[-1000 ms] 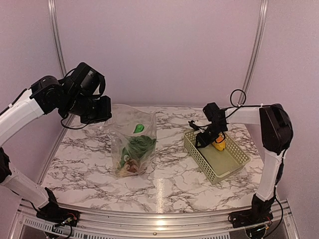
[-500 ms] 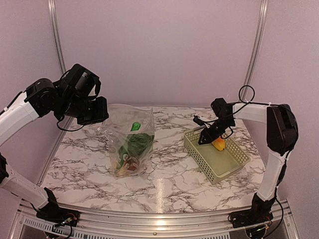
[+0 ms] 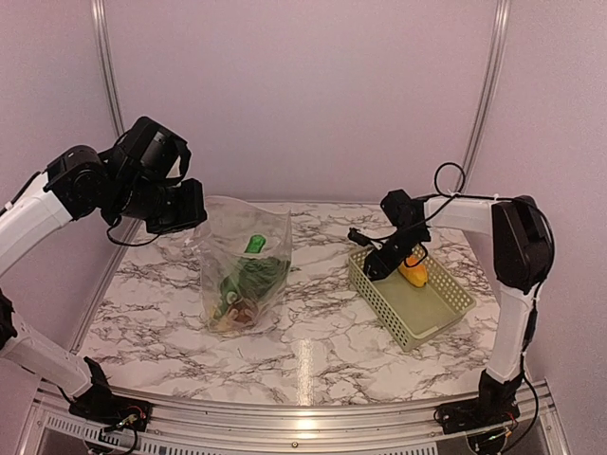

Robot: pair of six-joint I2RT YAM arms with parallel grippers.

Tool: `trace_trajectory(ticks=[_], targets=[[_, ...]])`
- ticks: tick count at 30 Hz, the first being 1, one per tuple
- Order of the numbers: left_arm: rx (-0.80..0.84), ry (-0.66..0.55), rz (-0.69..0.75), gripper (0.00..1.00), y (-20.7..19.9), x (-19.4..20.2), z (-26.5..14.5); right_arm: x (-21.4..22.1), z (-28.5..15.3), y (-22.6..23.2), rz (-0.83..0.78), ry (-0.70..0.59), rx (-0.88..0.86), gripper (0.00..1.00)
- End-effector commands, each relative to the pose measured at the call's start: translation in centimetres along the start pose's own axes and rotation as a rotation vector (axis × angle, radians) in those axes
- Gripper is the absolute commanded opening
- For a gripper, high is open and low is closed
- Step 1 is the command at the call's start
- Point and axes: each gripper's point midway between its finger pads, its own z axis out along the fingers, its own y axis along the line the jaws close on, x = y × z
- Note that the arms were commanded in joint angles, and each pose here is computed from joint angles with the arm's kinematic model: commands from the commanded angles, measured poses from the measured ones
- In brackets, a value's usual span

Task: Place the food in the zip-top bag and seal the zipper
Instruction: Pick up the fake vegetable from the bin, then place the fake vegetable in the zipper food storage bag.

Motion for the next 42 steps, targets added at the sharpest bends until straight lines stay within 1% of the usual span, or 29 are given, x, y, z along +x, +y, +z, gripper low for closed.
trace_trajectory(ticks=[1, 7, 9, 11, 15, 19, 22, 28, 31, 35, 42], targets=[[0.004, -0.035, -0.019, 0.03, -0.2, -1.4, -0.8, 0.8, 2.4, -1.0, 0.042, 0.046, 0.043, 0.39], [0.007, -0.036, -0.028, 0.03, -0.2, -1.4, -1.0, 2.3, 4.1, -2.1, 0.050, 0.091, 0.115, 0.40], [0.008, -0.039, -0.030, 0.03, -0.2, -1.5, -1.1, 2.3, 4.0, -2.4, 0.058, 0.085, 0.138, 0.38], [0.010, -0.040, -0.034, 0.03, -0.2, -1.5, -1.1, 1.8, 3.3, -2.5, 0.061, 0.060, 0.153, 0.33], [0.016, -0.036, -0.040, 0.03, -0.4, -1.6, -1.1, 0.0, 1.0, -2.4, 0.050, -0.006, 0.153, 0.21], [0.022, -0.003, -0.029, 0.03, -0.6, -0.8, -0.6, -1.8, -1.8, -1.4, 0.033, -0.089, 0.058, 0.13], [0.037, 0.027, -0.025, 0.02, -0.9, -0.2, -0.2, -2.8, -4.3, 0.2, -0.008, -0.141, -0.026, 0.11], [0.085, 0.068, -0.012, 0.00, -2.2, 0.4, 0.4, -4.8, -10.4, 4.1, -0.155, -0.259, -0.096, 0.08], [0.118, 0.085, -0.012, 0.00, -3.0, 0.7, 0.7, -6.7, -14.4, 6.9, -0.249, -0.376, -0.154, 0.06], [0.176, 0.090, -0.028, 0.00, -4.6, 0.6, 1.1, -9.7, -20.7, 11.1, -0.391, -0.593, -0.238, 0.00], [0.295, 0.083, -0.096, 0.00, -8.3, -0.4, 1.0, -13.3, -31.3, 19.6, -0.618, -1.010, -0.376, 0.00]])
